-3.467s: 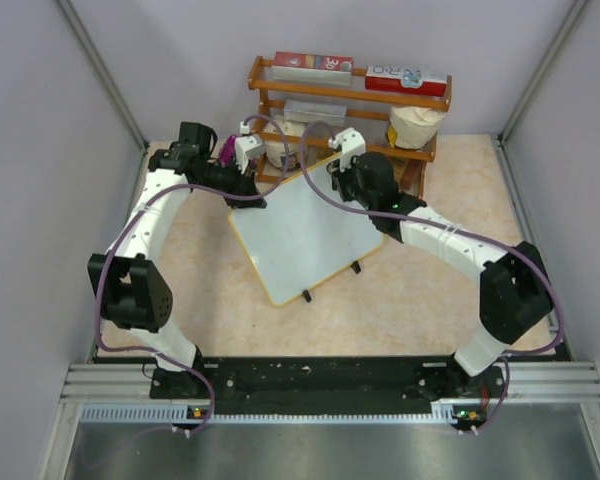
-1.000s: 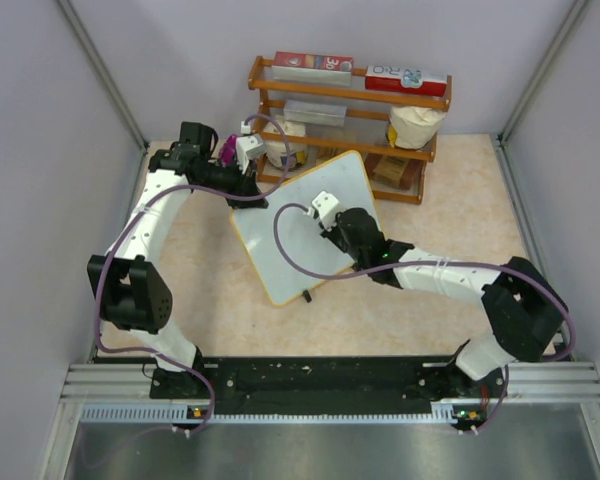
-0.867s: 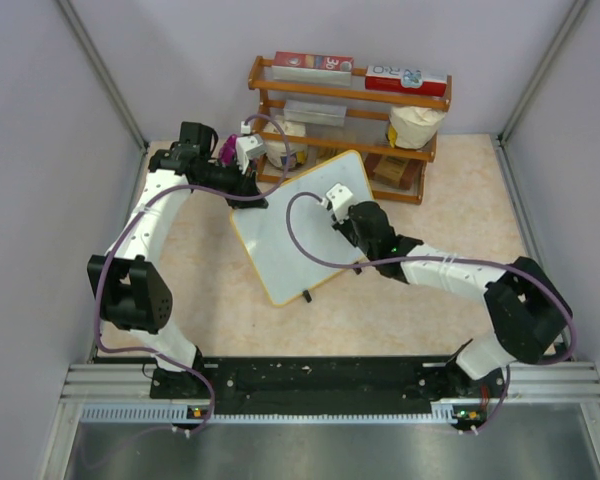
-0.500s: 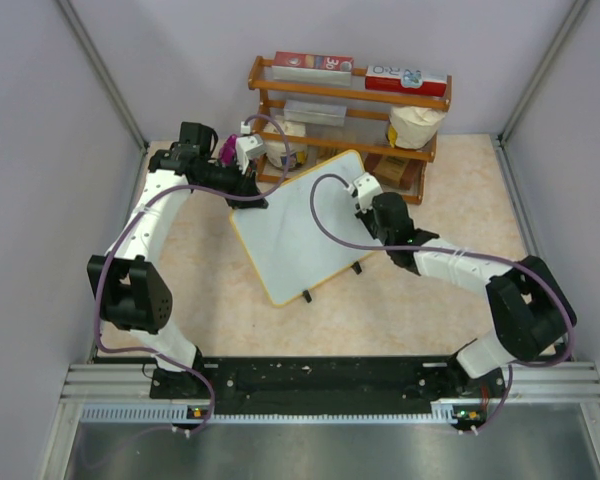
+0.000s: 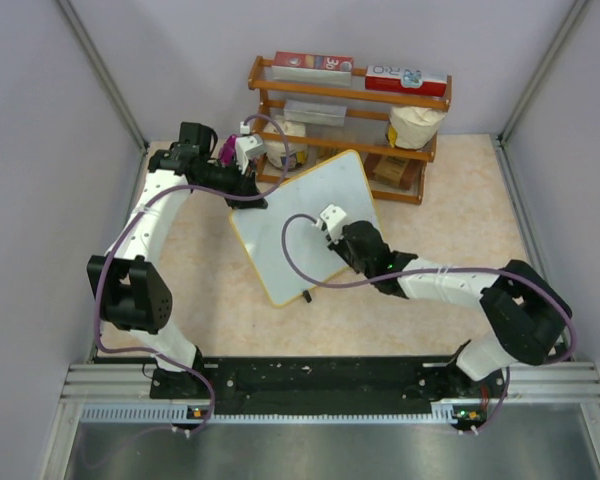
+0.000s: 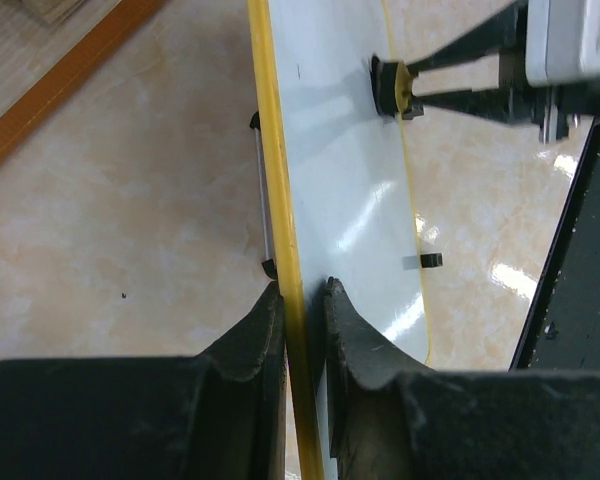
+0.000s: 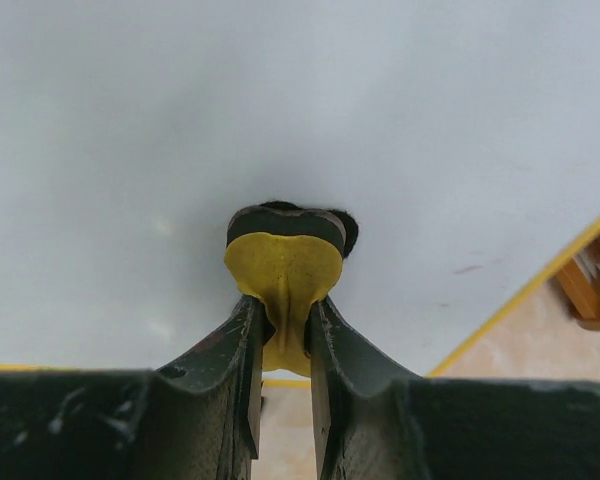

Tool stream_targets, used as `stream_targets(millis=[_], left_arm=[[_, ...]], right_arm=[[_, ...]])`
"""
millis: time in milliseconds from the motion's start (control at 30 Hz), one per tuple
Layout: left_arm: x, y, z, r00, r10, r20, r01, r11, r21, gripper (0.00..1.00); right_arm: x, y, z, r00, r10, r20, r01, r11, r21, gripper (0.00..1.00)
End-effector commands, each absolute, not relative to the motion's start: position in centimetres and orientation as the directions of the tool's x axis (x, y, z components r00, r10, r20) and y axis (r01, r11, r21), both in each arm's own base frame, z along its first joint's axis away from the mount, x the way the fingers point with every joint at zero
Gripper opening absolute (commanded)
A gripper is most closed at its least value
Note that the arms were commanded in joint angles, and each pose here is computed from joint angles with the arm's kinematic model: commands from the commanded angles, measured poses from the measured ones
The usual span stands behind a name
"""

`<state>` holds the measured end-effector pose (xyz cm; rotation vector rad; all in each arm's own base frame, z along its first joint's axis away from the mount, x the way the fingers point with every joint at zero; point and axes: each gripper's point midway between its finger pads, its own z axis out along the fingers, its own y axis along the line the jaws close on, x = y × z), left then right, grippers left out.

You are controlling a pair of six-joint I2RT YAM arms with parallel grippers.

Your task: Erase the whiteboard

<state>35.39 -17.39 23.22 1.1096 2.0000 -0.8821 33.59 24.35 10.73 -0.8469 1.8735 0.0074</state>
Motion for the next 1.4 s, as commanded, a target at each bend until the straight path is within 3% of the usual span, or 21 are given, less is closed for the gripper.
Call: stream_targets(millis=[0, 400, 733, 1133, 1367], left_arm=[[33.9, -18.2, 22.6, -0.365, 0.470, -0.804, 0.914, 0.346, -0.213, 0.00], [33.6, -18.1, 22.5, -0.373, 0.470, -0.800, 0.911, 0.347, -0.221, 0.00], [33.6, -18.1, 22.5, -0.373, 0.468, -0.801, 0.911, 0.348, -0.221, 0.00], [33.6, -18.0, 22.9, -0.369, 0.467, -0.804, 0.910, 0.357, -0.210, 0.00], [33.9, -17.8, 22.7, -0.370, 0.476, -0.798, 0.907, 0.371, -0.200, 0.00]], right_arm=[[31.2, 30.4, 11.5, -0.131, -0.528, -0.839, -0.657, 0.680, -0.325, 0.00], [25.5, 41.8, 12.9, 0.031, -0.553, -0.833, -0.789, 0.498, -0.360, 0.00], [20.8, 45.6, 12.5, 0.078, -0.589, -0.804, -0.855, 0.375, -0.358, 0.00], [20.8, 39.9, 17.4, 0.142, -0.588, -0.796, -0.792, 0.415, -0.448, 0.00], [24.8, 34.7, 20.6, 0.096, -0.563, -0.821, -0.736, 0.516, -0.439, 0.00]])
